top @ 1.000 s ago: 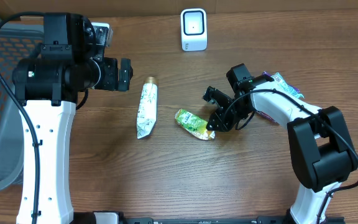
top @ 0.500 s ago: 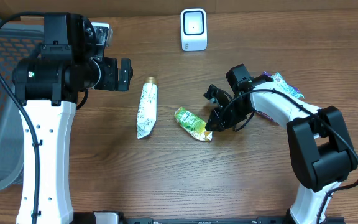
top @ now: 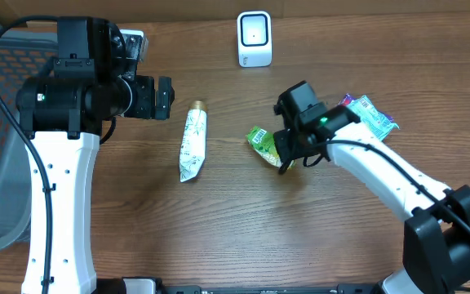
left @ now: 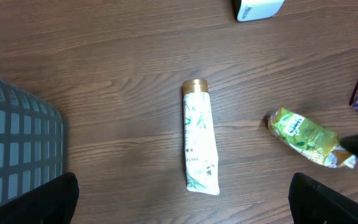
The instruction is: Scan the item barcode
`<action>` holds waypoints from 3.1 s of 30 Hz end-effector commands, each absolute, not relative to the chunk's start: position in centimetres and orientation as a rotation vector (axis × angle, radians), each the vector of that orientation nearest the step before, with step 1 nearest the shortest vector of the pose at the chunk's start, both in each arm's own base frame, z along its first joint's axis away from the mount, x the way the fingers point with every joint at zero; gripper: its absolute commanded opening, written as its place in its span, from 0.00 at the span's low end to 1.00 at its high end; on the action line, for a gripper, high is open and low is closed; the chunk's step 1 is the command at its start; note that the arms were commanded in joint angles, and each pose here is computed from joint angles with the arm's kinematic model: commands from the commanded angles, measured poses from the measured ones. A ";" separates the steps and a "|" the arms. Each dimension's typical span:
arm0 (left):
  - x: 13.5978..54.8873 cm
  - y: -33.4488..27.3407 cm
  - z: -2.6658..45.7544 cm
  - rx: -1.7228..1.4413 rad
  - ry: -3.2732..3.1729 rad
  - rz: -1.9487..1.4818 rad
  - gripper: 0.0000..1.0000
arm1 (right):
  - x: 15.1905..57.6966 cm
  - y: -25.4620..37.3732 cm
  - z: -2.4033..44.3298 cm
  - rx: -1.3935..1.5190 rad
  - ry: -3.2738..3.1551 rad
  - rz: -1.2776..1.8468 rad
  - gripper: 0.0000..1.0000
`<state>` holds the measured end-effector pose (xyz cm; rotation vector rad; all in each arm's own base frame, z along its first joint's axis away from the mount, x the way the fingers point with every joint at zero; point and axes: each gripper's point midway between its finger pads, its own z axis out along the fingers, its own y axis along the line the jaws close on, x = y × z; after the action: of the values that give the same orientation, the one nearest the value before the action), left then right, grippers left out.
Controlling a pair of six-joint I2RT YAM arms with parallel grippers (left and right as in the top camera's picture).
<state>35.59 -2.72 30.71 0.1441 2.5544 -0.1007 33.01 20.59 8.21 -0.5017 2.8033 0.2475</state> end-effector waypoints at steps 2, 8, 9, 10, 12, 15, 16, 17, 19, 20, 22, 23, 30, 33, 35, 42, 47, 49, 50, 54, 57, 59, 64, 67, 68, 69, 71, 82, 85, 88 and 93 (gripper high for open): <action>35.7 -3.0 30.9 0.145 2.547 -0.118 0.99 | 32.6 21.0 7.8 -0.708 2.754 0.173 0.04; 35.7 -3.0 30.9 0.145 2.547 -0.118 1.00 | 29.1 23.6 6.7 -0.905 2.819 0.464 0.04; 35.7 -3.0 30.9 0.145 2.547 -0.118 0.99 | 28.4 23.9 6.5 -0.937 2.831 0.508 0.04; 35.7 -3.0 30.9 0.145 2.547 -0.118 1.00 | 27.7 24.0 6.2 -0.949 2.853 0.521 0.04; 35.7 -3.0 30.9 0.145 2.547 -0.118 0.99 | 26.9 24.2 5.8 -0.977 2.866 0.521 0.04; 35.7 -3.0 30.9 0.145 2.547 -0.118 1.00 | 25.7 25.0 5.3 -1.031 2.865 0.520 0.07; 35.7 -3.0 30.9 0.145 2.547 -0.118 1.00 | 25.7 25.3 5.5 -1.023 2.860 0.524 0.25; 35.7 -3.0 30.9 0.145 2.547 -0.118 1.00 | 25.9 25.4 5.7 -1.021 2.850 0.528 0.32; 35.7 -3.0 30.9 0.145 2.547 -0.118 1.00 | 26.9 25.1 6.5 -0.985 2.833 0.526 0.46; 35.7 -3.0 30.9 0.145 2.547 -0.118 1.00 | 27.7 24.8 7.0 -0.958 2.822 0.527 0.53; 35.7 -3.0 30.9 0.145 2.547 -0.118 1.00 | 29.1 23.8 7.8 -0.895 2.809 0.524 0.83; 35.7 -3.0 30.9 0.145 2.547 -0.118 0.99 | 29.6 23.2 7.9 -0.872 2.807 0.521 0.98; 35.7 -3.0 30.9 0.145 2.547 -0.118 1.00 | 31.6 21.2 6.2 -0.924 2.764 0.665 1.00; 35.7 -3.0 30.9 0.145 2.547 -0.118 1.00 | 32.1 21.3 4.9 -0.948 2.761 0.684 0.98; 35.7 -3.0 30.9 0.145 2.547 -0.118 0.99 | 32.3 21.4 4.0 -0.975 2.753 0.688 0.96; 35.7 -3.0 30.9 0.145 2.547 -0.118 1.00 | 31.5 22.5 1.7 -1.069 2.738 0.806 0.84; 35.7 -3.0 30.9 0.145 2.547 -0.118 1.00 | 30.8 22.8 0.7 -1.033 2.788 0.866 0.80; 35.7 -3.0 30.9 0.144 2.547 -0.118 1.00 | 30.4 23.0 0.5 -1.035 2.799 0.894 0.72; 35.7 -3.0 30.9 0.145 2.547 -0.118 1.00 | 30.2 23.1 0.4 -1.036 2.806 0.903 0.66; 35.7 -3.0 30.9 0.145 2.547 -0.118 1.00 | 29.5 23.2 0.3 -1.011 2.847 0.920 0.34; 35.7 -3.0 30.9 0.145 2.547 -0.118 0.99 | 29.5 23.2 0.3 -0.952 2.880 0.923 0.10; 35.7 -3.0 30.9 0.145 2.547 -0.118 1.00 | 29.6 23.3 0.4 -0.923 2.894 0.924 0.04; 35.7 -3.0 30.9 0.145 2.547 -0.118 0.99 | 30.4 22.8 1.3 -0.847 2.925 0.881 0.04; 35.7 -3.0 30.9 0.145 2.547 -0.118 1.00 | 32.1 20.8 2.6 -0.746 2.971 0.627 0.04; 35.7 -3.0 30.9 0.145 2.547 -0.118 1.00 | 32.7 20.1 3.4 -0.715 2.970 0.519 0.04; 35.7 -3.0 30.9 0.145 2.547 -0.118 0.99 | 33.2 19.5 4.1 -0.687 2.963 0.433 0.04; 35.7 -3.0 30.9 0.145 2.547 -0.118 0.99 | 34.3 18.3 5.7 -0.610 2.931 0.246 0.04; 35.7 -3.0 30.9 0.145 2.547 -0.118 1.00 | 33.4 16.5 6.2 -0.449 2.751 -0.519 0.04; 35.7 -3.0 30.9 0.145 2.547 -0.118 1.00 | 33.0 16.8 5.4 -0.475 2.702 -0.654 0.07; 35.7 -3.0 30.9 0.145 2.547 -0.118 1.00 | 32.1 17.8 4.3 -0.536 2.720 -0.659 0.35; 35.7 -3.0 30.9 0.144 2.547 -0.118 0.99 | 30.3 20.1 3.2 -0.609 2.806 -0.509 0.50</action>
<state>35.59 -2.72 30.71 0.1441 2.5544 -0.1007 30.95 18.97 3.54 -0.6052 2.7779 -0.5768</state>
